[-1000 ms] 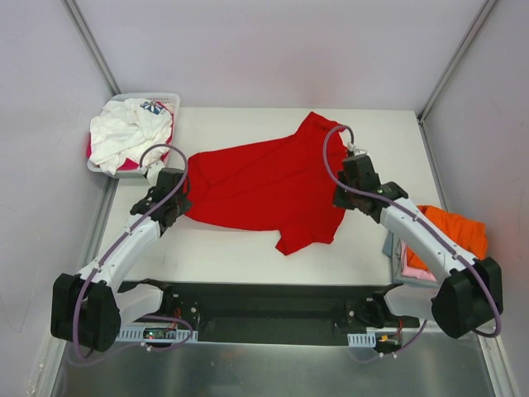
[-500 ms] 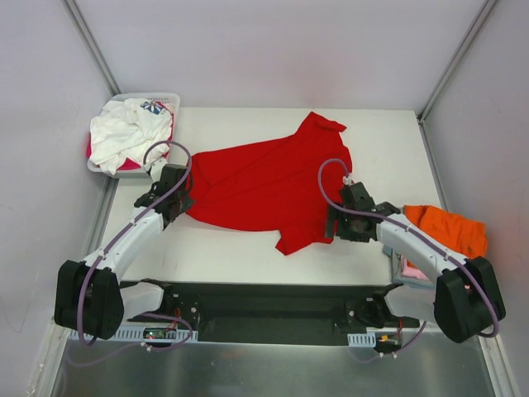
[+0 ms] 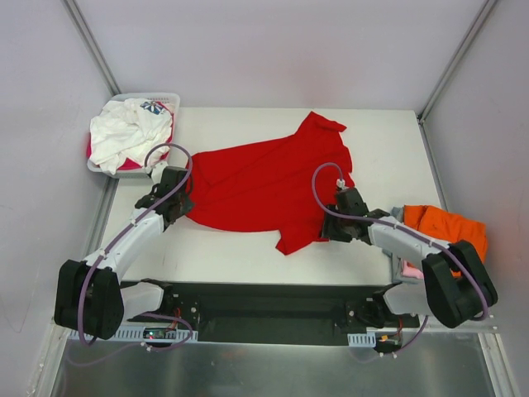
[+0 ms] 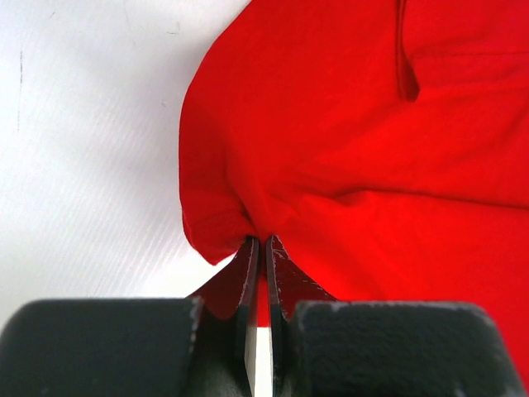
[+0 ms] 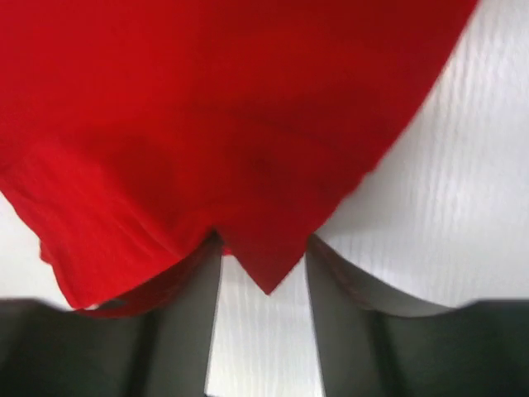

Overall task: Fold and stack the t-shirts
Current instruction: Grap the side of the flattened tshirt closest away from the robot with both arms

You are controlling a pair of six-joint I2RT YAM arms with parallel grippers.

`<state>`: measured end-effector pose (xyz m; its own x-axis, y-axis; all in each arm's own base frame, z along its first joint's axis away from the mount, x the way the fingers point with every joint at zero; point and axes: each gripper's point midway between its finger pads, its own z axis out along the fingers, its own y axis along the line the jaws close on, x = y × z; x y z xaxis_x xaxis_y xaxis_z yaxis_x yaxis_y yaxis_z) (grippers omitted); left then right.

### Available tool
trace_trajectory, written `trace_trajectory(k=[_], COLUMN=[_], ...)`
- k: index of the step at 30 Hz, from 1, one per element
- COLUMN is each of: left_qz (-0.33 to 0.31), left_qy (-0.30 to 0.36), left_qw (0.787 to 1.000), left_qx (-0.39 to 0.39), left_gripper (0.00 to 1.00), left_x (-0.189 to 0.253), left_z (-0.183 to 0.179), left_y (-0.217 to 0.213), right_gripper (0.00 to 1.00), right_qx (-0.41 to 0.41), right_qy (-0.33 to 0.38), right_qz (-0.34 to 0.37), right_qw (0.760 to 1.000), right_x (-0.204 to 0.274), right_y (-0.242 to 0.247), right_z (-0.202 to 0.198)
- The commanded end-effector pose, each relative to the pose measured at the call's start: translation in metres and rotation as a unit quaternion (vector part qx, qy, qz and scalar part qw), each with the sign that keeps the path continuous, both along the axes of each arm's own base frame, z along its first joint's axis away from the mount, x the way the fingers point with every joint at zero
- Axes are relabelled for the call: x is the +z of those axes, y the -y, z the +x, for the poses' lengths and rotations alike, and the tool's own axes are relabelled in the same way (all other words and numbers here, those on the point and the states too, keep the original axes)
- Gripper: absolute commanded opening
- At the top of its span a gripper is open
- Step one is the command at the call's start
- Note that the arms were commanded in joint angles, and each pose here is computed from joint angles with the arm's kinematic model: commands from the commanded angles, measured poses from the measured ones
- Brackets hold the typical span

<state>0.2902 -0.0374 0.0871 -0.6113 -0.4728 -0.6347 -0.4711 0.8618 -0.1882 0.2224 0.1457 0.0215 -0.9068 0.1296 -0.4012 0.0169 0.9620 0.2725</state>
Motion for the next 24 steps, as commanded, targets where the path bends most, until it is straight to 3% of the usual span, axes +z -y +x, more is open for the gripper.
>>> trace_trajectory(k=[1, 4, 13, 24], left_qz=[-0.005, -0.005, -0.019, -0.049], left_qy=[0.004, 0.007, 0.036, 0.084], left_qw=[1.000, 1.000, 0.999, 0.995], left_qx=[-0.005, -0.007, -0.017, -0.028], left_gripper=[0.00, 0.00, 0.00, 0.00], left_x=[0.001, 0.004, 0.018, 0.043], left_z=[0.002, 0.003, -0.004, -0.030], left_y=[0.000, 0.000, 0.003, 0.005], right_gripper=[0.28, 0.01, 0.01, 0.01], right_qx=[-0.010, -0.021, -0.035, -0.065], right_qy=[0.046, 0.076, 0.144, 0.186], right_qz=[0.041, 0.028, -0.022, -0.032], right_qw=[0.998, 0.996, 0.989, 0.980], right_x=[0.011, 0.031, 0.110, 0.154], right_y=[-0.022, -0.016, 0.030, 0.076], right_z=[0.030, 0.039, 0.013, -0.041])
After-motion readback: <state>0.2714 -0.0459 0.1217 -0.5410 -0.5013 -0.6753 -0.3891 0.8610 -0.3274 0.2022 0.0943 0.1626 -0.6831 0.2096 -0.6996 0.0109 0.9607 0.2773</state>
